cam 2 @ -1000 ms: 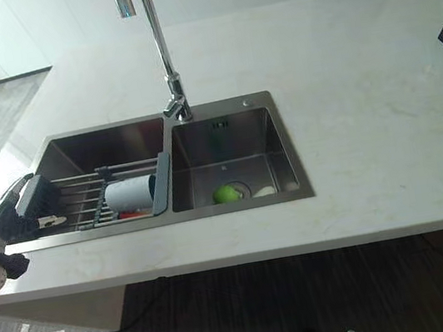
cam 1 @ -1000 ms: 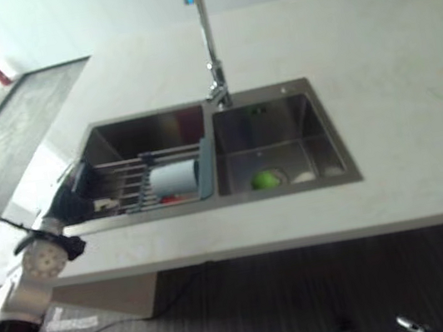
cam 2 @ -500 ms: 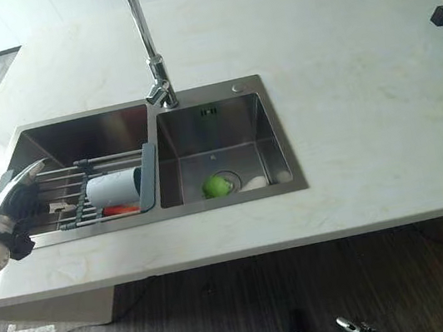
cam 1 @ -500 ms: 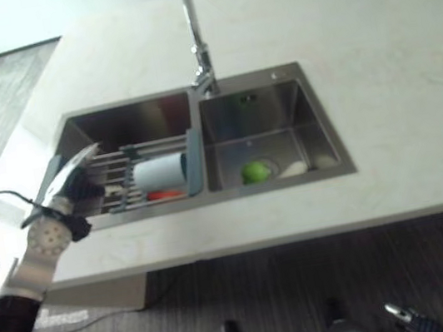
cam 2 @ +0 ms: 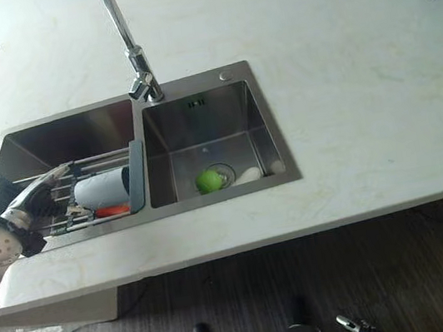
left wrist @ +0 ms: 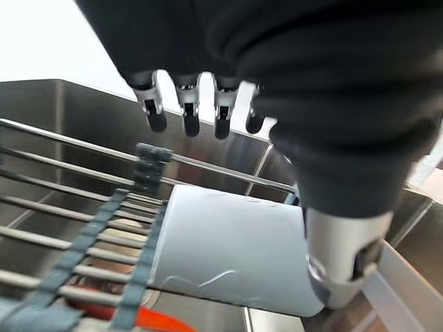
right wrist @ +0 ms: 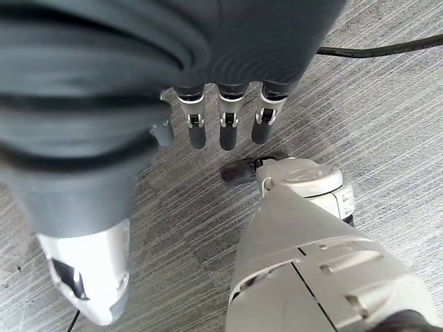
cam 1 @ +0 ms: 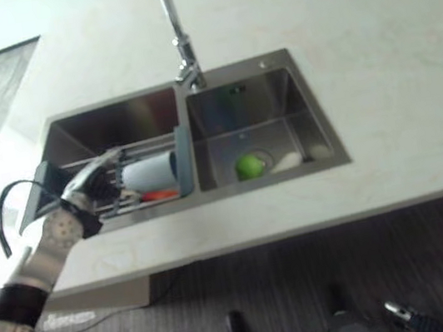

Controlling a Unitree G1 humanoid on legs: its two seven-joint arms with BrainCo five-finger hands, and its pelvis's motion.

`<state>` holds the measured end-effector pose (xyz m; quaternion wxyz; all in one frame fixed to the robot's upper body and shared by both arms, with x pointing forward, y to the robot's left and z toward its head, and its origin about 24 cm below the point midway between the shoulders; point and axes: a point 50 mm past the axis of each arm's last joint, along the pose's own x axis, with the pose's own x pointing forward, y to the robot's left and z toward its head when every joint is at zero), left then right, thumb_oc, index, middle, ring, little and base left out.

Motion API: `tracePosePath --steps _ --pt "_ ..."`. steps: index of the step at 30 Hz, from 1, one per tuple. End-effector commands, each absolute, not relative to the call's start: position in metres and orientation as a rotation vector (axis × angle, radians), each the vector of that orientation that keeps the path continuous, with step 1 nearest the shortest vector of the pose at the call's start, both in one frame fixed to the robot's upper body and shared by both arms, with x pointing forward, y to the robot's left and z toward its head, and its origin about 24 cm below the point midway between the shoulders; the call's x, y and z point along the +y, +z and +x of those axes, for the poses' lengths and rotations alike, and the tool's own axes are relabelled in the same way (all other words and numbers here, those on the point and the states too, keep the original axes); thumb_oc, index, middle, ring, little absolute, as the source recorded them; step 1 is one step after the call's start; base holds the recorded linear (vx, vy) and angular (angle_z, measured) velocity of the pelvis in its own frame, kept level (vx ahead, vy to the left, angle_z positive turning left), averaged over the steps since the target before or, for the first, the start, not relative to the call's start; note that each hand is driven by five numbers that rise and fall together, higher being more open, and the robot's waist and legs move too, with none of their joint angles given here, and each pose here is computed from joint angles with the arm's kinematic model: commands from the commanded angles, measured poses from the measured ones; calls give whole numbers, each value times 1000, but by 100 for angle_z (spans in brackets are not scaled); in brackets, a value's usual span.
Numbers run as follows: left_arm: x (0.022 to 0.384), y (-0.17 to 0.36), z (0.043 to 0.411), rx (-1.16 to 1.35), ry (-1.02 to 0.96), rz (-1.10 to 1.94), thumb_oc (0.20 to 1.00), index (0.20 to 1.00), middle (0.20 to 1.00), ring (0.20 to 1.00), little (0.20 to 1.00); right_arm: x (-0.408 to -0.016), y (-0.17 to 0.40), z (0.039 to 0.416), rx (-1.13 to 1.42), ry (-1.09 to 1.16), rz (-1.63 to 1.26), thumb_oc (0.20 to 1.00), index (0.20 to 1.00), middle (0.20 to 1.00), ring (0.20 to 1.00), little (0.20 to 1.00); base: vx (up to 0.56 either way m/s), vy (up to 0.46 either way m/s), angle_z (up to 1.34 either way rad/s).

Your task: Place the dishes in the dishwasher.

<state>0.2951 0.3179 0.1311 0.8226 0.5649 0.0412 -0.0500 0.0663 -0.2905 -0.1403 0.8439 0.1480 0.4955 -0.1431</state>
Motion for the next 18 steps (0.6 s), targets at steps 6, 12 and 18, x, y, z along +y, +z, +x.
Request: tracePosePath --steps 6,12,18 --pt "332 170 313 47 12 1259 1000 1000 1000 1000 1000 -306 -128 89 941 -310 290 1000 1000 1000 1000 1000 -24 14 -6" --pt "336 171 316 29 80 1268 1000 1000 1000 1000 1000 -304 -126 95 924 -287 283 1000 1000 1000 1000 1000 -15 7 -9" --pt "342 178 320 45 115 1331 1000 1000 1000 1000 1000 -303 -121 110 891 -249 262 1000 1000 1000 1000 1000 -60 14 0"
